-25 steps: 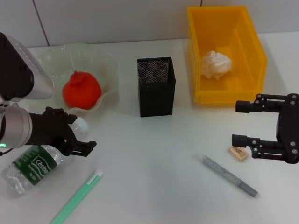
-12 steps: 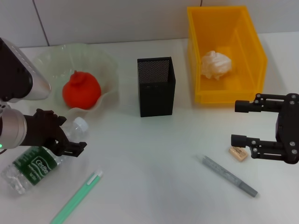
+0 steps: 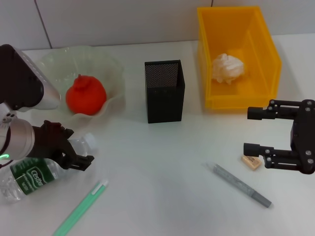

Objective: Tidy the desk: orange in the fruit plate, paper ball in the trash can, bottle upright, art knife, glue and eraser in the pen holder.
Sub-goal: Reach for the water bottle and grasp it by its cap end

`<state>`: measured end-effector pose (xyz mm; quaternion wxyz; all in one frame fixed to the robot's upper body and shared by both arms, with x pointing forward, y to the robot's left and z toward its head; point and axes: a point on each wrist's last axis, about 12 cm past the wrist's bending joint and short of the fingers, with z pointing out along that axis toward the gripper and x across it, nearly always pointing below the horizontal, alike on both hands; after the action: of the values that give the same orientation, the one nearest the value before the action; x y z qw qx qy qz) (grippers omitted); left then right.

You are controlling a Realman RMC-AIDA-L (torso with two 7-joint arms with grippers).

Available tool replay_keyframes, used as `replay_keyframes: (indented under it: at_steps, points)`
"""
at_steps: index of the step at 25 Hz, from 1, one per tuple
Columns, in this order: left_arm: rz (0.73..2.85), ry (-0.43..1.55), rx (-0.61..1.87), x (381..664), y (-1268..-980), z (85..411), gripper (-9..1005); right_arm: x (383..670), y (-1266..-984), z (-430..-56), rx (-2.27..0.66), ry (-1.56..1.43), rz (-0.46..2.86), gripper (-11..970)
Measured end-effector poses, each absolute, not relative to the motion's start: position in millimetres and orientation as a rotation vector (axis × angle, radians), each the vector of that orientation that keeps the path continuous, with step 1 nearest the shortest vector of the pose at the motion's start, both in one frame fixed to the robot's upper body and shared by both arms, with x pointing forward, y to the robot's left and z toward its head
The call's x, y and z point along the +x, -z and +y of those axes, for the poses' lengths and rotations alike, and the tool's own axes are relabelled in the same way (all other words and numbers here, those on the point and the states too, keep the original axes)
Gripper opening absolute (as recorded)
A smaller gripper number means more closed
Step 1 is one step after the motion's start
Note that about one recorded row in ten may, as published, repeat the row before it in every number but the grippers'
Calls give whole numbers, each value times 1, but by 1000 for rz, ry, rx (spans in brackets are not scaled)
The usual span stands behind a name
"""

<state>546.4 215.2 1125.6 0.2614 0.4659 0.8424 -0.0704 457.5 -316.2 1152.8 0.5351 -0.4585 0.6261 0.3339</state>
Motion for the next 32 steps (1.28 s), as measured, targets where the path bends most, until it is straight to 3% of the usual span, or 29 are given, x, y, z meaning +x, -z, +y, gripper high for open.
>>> replay_keyframes:
  at_steps: [32]
  points:
    - [2259, 170, 1316, 559, -1119, 203, 817, 458, -1153, -316, -1089, -802, 1492, 651]
